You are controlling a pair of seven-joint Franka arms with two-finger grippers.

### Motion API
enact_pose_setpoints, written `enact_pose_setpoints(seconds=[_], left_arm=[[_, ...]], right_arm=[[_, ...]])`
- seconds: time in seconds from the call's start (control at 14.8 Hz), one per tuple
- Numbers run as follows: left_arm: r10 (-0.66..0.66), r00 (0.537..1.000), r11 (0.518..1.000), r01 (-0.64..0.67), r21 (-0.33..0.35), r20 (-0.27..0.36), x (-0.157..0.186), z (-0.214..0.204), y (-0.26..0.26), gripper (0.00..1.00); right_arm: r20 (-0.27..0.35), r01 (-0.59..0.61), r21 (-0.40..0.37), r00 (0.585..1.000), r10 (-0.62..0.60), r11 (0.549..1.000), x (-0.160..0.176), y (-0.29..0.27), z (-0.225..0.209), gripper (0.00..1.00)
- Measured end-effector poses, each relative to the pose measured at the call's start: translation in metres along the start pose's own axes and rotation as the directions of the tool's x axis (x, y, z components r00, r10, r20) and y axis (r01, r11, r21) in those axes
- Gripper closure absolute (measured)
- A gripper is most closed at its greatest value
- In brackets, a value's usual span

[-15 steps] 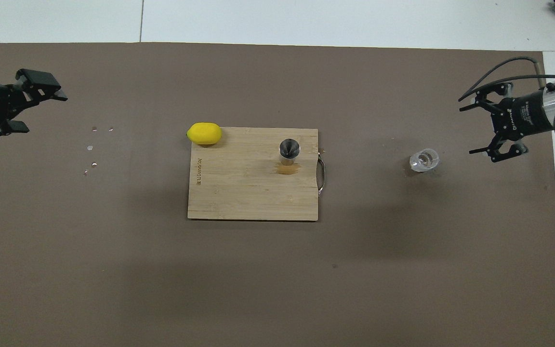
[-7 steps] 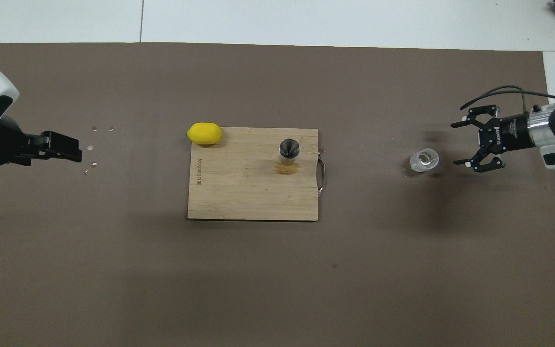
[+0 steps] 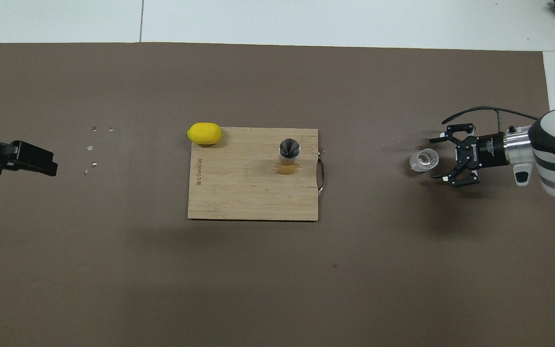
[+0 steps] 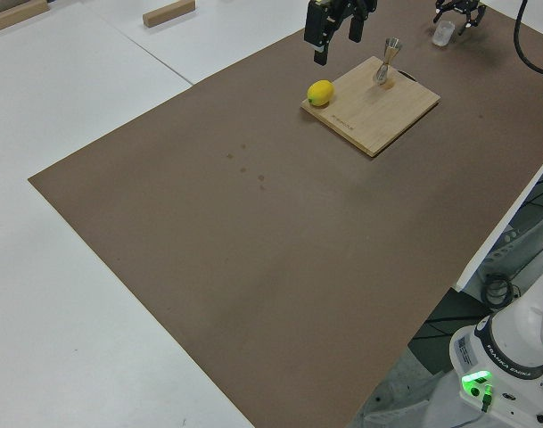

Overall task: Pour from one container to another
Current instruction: 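Lower the right gripper around the clear glass cup and close it, then lift the glass cup and carry it over the dark cup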

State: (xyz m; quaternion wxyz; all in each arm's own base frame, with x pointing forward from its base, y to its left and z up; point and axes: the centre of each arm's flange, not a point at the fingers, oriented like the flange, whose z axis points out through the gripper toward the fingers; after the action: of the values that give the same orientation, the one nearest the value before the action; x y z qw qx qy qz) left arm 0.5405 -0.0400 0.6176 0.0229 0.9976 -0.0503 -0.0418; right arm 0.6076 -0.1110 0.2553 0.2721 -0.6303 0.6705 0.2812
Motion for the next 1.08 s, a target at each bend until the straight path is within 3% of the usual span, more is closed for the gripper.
enact_pose_setpoints(seconds=[0.41, 0.54, 0.81, 1.08], left_arm=[[0.018, 0.999, 1.000, -0.018, 0.000, 0.030, -0.003, -0.001, 0.007, 0.00], [0.011, 0.999, 1.000, -0.011, -0.001, 0.034, -0.004, -0.004, 0.003, 0.00], [0.010, 1.000, 1.000, -0.010, 0.000, 0.025, -0.005, -0.008, 0.002, 0.00], [0.009, 0.999, 1.000, -0.009, 0.000, 0.035, -0.004, -0.003, 0.002, 0.00]], right_arm=[[0.022, -0.012, 0.023, 1.000, 0.012, 1.000, 0.005, 0.012, 0.015, 0.00], [0.023, -0.007, 0.028, 1.000, 0.006, 1.000, 0.002, 0.012, 0.012, 0.06], [0.022, 0.003, 0.031, 1.000, -0.003, 1.000, -0.003, 0.011, 0.011, 0.50], [0.020, -0.001, 0.039, 1.000, 0.001, 0.999, -0.006, 0.010, 0.008, 0.50]])
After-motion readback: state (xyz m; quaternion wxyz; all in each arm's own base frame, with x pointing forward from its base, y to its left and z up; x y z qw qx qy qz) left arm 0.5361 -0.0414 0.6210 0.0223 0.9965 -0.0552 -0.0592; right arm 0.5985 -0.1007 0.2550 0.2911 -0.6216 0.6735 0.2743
